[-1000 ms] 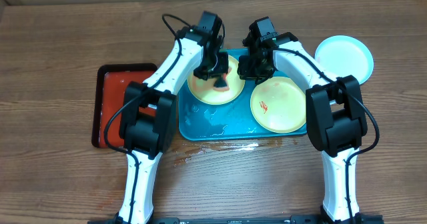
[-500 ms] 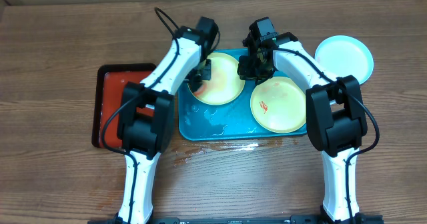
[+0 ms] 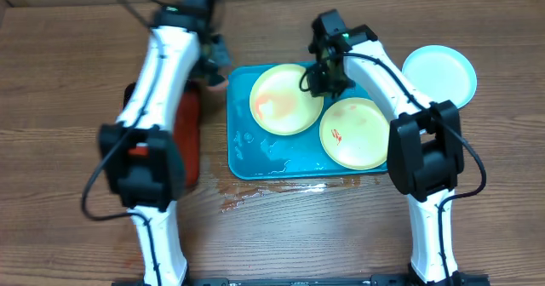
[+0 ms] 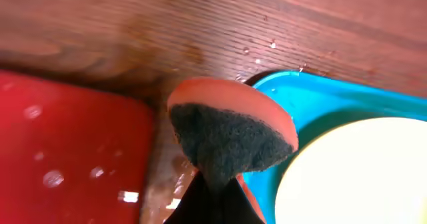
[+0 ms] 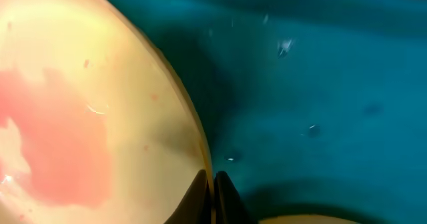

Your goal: Clean dirty plates on tray and stack at the side

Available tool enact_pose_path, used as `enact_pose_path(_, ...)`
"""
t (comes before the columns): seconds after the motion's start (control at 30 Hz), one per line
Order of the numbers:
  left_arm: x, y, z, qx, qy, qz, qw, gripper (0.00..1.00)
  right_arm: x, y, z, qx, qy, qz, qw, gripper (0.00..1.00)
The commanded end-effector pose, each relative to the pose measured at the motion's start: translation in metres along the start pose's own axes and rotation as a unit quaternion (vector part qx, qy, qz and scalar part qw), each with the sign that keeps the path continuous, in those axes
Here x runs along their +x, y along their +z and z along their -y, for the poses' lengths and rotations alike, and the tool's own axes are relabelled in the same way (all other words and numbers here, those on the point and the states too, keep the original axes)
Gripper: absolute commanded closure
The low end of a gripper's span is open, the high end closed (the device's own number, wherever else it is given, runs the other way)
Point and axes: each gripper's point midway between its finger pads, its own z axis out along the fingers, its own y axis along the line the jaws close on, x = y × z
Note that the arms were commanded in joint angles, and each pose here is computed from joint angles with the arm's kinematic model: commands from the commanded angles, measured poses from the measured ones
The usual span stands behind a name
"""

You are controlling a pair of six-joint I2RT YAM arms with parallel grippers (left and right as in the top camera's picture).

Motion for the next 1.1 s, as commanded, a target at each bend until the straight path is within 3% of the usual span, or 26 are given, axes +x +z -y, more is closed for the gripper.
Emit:
enact_pose_path(0.0, -0.007, -0.031, -0.012, 0.059, -0.046, -0.007, 0.997, 0.95, -0.032, -0.065, 0.002, 0.13, -0.068, 0.088, 0.985, 0.96)
enact_pose_path(0.13, 0.0, -0.03, -0.052, 0.028, -0.083, -0.037, 0.995, 0.96, -0.047, -0.12, 0.001, 0.27, -0.117, 0.147, 0.944, 0.96)
enact_pose_path(0.33, -0.007, -0.031, -0.094, -0.027, -0.109, -0.026, 0.993, 0.96, -0.058, -0.184, -0.011, 0.459, -0.199, 0.182, 0.847, 0.96)
enact_pose_path(0.5, -0.008, -0.031, -0.098, -0.032, -0.112, -0.024, 0.993, 0.96, -0.058, -0.216, -0.028, 0.549, -0.256, 0.167, 0.778, 0.96)
enact_pose_path(0.67, -0.008, -0.031, -0.099, -0.033, -0.112, -0.024, 0.993, 0.96, -0.054, -0.236, -0.041, 0.598, -0.29, 0.143, 0.733, 0.96)
enact_pose_path(0.77, -0.009, -0.031, -0.098, -0.035, -0.11, -0.022, 0.993, 0.96, -0.053, -0.238, -0.045, 0.6, -0.286, 0.15, 0.732, 0.96)
enact_pose_path(0.83, -0.008, -0.031, -0.097, -0.035, -0.109, -0.022, 0.993, 0.96, -0.055, -0.231, -0.049, 0.578, -0.28, 0.167, 0.748, 0.96)
enact_pose_path(0.9, -0.008, -0.031, -0.097, -0.035, -0.109, -0.022, 0.993, 0.96, -0.059, -0.207, -0.058, 0.509, -0.278, 0.193, 0.791, 0.96)
enact_pose_path(0.97, -0.008, -0.031, -0.097, -0.036, -0.107, -0.022, 0.993, 0.96, -0.055, -0.165, -0.072, 0.387, -0.323, 0.179, 0.845, 0.96)
enact_pose_path(1.07, -0.008, -0.031, -0.098, -0.036, -0.105, -0.023, 0.994, 0.96, -0.053, -0.142, -0.056, 0.315, -0.326, 0.151, 0.878, 0.96)
